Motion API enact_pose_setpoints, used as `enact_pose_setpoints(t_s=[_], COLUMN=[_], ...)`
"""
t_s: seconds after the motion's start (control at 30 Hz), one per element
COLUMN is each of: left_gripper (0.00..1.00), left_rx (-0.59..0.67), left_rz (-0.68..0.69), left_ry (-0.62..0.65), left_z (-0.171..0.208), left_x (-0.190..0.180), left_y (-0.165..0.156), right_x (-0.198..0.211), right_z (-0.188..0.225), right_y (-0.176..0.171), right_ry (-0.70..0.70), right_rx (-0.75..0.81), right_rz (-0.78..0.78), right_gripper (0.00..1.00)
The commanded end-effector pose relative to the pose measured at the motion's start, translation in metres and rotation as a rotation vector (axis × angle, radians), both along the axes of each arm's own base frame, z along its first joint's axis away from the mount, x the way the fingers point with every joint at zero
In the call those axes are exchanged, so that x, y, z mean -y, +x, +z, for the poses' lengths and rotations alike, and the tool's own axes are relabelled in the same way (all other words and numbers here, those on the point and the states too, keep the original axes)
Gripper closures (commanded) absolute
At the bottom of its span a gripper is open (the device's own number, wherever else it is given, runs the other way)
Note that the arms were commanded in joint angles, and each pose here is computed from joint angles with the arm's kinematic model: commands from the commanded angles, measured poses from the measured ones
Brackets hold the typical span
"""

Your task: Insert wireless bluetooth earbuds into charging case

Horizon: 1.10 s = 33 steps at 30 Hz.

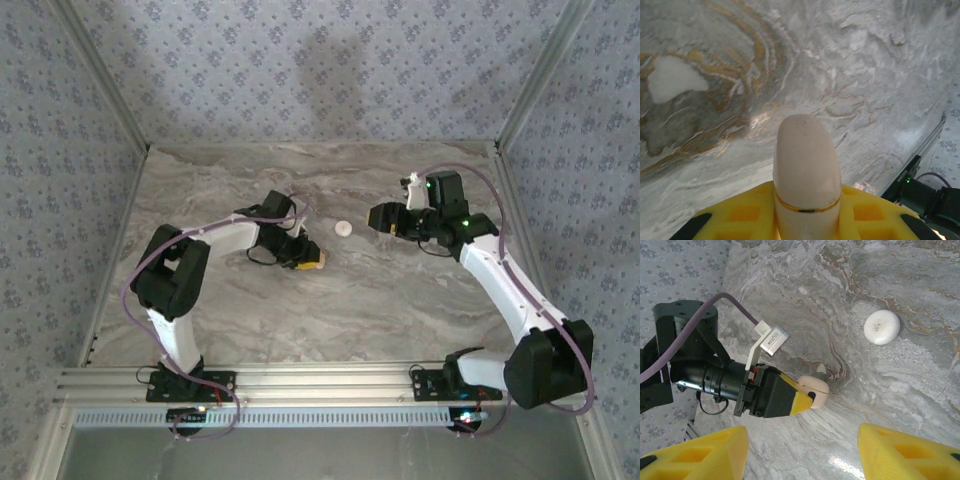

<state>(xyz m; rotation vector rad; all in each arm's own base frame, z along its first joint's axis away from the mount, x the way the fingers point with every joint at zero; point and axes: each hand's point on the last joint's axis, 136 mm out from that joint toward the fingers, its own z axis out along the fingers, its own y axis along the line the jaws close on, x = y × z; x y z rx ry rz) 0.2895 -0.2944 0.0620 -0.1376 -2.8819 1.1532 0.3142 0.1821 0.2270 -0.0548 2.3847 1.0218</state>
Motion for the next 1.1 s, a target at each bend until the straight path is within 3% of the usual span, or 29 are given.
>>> enact_pose_setpoints(t_s=[0.0,0.17,0.3,0.37,0.43,0.47,0.5,0.77,0.97,1.07], left_gripper=[0.67,0.45,0.36,0.23,0.01,0.00,0.00,0.00,0.00,0.00], left_rx=[-0.044,-0.016,0.026,0.056,0.106,0.129,0.164,0.604,0.897,0.993], left_rz=[0.032,0.052,0.069,0.090,0.123,0.139,0.161,0.406,0.634,0.693], left_ry=[0.088,0.176,0.242,0.282,0.317,0.338,0.361,0.614,0.839,0.867], left_z=[-0.006,-0.004,0.006,0.014,0.028,0.034,0.043,0.122,0.133,0.121], left_x=[-0.019,-0.042,-0.064,-0.079,-0.096,-0.106,-0.117,-0.224,-0.299,-0.320], left_y=[-0.002,0.002,0.009,0.014,0.023,0.026,0.032,0.076,0.075,0.070], right_x=[0.011,0.033,0.060,0.077,0.099,0.110,0.122,0.205,0.215,0.213], right_z=[-0.004,-0.006,-0.009,-0.013,-0.017,-0.020,-0.022,-0.039,-0.066,-0.078], right_y=[-0.010,-0.011,-0.008,-0.004,0.001,0.004,0.007,0.033,0.042,0.046], right_ry=[-0.028,-0.069,-0.132,-0.182,-0.242,-0.273,-0.311,-0.574,-0.609,-0.604], right_rx=[-0.035,-0.029,0.007,0.032,0.063,0.077,0.097,0.347,0.492,0.548], right_rz=[-0.023,-0.091,-0.158,-0.202,-0.257,-0.282,-0.316,-0.519,-0.513,-0.503], right_gripper=[0.39,0.35,0.32,0.27,0.24,0.24,0.01,0.00,0.00,0.00])
